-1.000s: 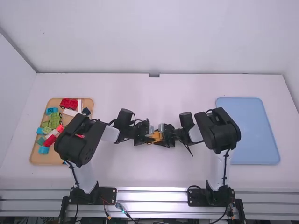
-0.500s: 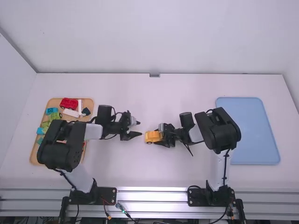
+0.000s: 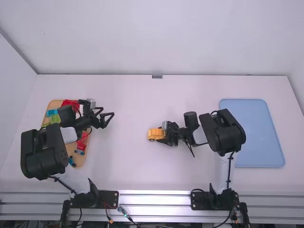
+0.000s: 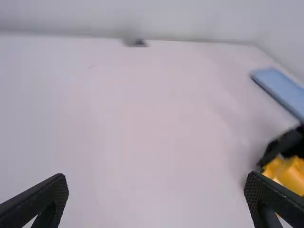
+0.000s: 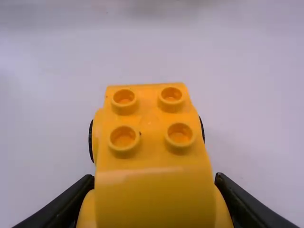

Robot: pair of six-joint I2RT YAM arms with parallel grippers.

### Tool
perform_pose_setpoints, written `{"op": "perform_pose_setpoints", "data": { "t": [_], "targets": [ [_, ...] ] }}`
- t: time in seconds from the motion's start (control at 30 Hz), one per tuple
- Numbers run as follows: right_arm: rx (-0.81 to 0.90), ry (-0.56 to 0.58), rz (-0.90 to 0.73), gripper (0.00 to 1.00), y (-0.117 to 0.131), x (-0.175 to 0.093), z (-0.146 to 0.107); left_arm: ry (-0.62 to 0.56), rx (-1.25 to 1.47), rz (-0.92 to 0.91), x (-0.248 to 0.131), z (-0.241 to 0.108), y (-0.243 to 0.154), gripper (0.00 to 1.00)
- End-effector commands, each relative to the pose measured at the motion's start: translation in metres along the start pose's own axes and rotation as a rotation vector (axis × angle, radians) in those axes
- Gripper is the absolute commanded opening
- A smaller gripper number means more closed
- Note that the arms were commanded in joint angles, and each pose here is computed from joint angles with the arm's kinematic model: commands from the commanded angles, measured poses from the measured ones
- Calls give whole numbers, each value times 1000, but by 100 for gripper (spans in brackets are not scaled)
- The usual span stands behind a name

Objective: Assemble lego blocks to make yellow taxi

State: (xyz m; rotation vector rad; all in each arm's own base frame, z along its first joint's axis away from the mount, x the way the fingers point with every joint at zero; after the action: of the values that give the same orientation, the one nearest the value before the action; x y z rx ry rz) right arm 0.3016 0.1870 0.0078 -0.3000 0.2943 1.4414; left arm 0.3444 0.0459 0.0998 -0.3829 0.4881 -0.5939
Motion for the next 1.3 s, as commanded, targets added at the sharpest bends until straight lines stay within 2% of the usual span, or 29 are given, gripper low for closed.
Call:
{"op": "perform_pose_setpoints", "data": {
  "t": [0.0, 0.1, 0.17, 0.23, 0.27, 0.37, 0.43, 0.5, 0.53, 0.63, 0.73, 0.87, 1.0, 1.1, 1.27],
  "targets": [
    [119, -35, -51, 46, -27, -7, 10, -7, -306, 125, -2, 0, 9, 99],
    [199, -57, -106, 46, -47, -22, 16, 12, -323, 188, 0, -6, 13, 99],
    [219, -68, -161, 47, -61, -40, 20, 16, -339, 233, 0, -9, 17, 99],
    [238, -70, -258, 47, -77, -75, 24, 5, -362, 283, 0, -10, 21, 99],
    [243, -69, -268, 47, -78, -78, 24, 4, -364, 287, -1, -11, 22, 99],
    [386, 25, -541, 46, -100, -152, 17, -9, -394, 355, -4, -12, 29, 99],
    [435, 74, -641, 46, -101, -182, 12, -16, -391, 369, -5, -11, 31, 99],
    [499, 142, -790, 46, -97, -231, 6, -26, -379, 369, -5, -9, 31, 99],
    [511, 160, -827, 46, -96, -242, 4, -29, -376, 368, -5, -8, 31, 99],
    [637, 257, -1075, 45, -87, -305, -16, -47, -358, 366, -5, -3, 32, 99],
    [760, 272, -1232, 46, -76, -347, -38, -67, -339, 381, -5, 1, 34, 99],
    [840, 276, -1278, 47, -64, -367, -59, -91, -335, 377, -6, 6, 34, 99],
    [922, 292, -1276, 47, -56, -371, -89, -102, -372, 366, -4, 7, 32, 99],
    [948, 336, -1287, 53, -55, -368, -101, -82, -314, 354, 2, 6, 27, 99],
    [977, 435, -1338, 58, -56, -364, -107, -44, -248, 327, 15, 4, 15, 99]
  ]
}}
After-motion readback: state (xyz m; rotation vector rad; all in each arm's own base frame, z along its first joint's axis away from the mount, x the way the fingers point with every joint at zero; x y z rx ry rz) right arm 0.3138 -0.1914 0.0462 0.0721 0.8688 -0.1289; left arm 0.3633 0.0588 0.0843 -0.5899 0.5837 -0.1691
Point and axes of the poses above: each hand's point on the last joint's axis, 136 mm out from that joint toward the fingers, its own x axis out along the fingers, its own y axis along the line the jaws close on, z = x × y, the point moved 6 cm from there along -x, back along the fingers
